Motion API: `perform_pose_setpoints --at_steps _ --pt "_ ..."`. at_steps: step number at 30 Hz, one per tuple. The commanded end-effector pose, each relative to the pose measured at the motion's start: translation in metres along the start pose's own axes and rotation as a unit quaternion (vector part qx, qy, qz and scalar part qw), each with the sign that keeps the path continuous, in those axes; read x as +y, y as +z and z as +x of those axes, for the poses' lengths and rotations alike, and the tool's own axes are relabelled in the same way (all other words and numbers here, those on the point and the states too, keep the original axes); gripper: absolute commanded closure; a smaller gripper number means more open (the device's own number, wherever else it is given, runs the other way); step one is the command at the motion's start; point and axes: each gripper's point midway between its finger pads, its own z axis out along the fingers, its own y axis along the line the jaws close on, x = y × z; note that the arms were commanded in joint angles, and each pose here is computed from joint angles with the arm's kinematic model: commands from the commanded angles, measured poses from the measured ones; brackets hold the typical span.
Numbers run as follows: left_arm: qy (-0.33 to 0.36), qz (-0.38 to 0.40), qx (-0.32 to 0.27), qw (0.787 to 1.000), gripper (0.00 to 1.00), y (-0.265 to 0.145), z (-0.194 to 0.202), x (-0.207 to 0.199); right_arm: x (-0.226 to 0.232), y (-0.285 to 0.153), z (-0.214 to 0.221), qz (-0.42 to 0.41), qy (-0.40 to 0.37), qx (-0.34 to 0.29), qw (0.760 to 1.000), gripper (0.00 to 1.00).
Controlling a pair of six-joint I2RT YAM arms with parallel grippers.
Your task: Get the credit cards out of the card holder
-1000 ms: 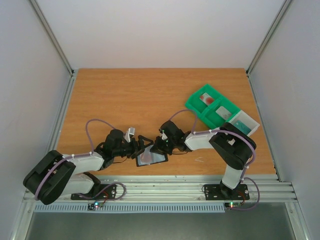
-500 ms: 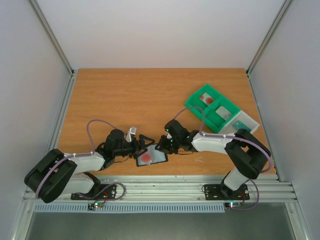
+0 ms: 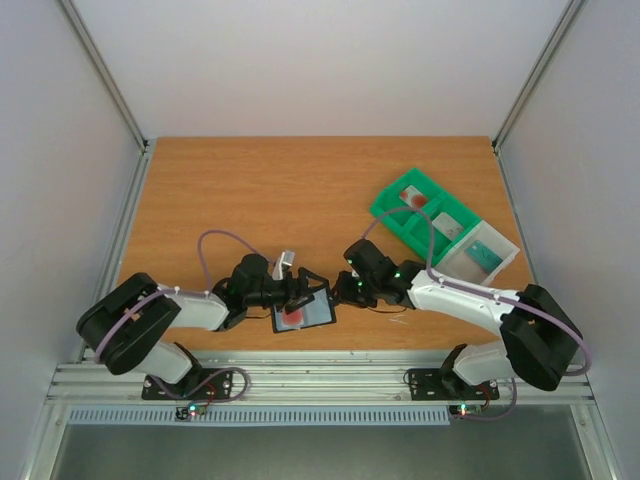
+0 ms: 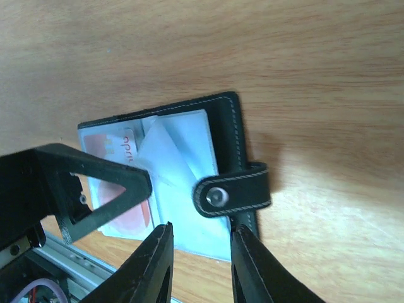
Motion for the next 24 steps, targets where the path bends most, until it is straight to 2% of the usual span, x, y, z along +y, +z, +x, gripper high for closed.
perform_pose_setpoints --at_steps 1,5,8,15,20,24 --pt "0.037 0.051 -0.016 0.998 0.08 0.008 -0.012 -0.027 -0.025 -0.009 0.006 0.039 -0.007 -0.01 0.999 0.72" --pt "0.033 0.032 -0.024 0.999 0.18 0.007 -0.016 -0.017 -0.019 -0.014 0.007 0.022 -0.018 -0.013 0.999 0.71" --pt "0.034 0.018 -0.047 0.998 0.21 -0.004 -0.02 -0.013 -0.009 -0.014 0.008 -0.001 -0.022 -0.008 1.0 0.71" --pt "0.062 -0.134 -0.098 0.984 0.23 -0.044 -0.029 0.017 0.017 -0.001 0.017 -0.035 -0.047 0.008 0.998 0.71" --pt "0.061 -0.208 -0.131 0.967 0.42 -0.083 -0.027 0.039 0.033 0.012 0.02 -0.06 -0.05 0.02 0.997 0.71" --pt "0.039 -0.218 -0.122 0.968 0.69 -0.091 -0.019 0.055 0.044 0.024 0.018 -0.076 -0.043 0.03 0.996 0.71"
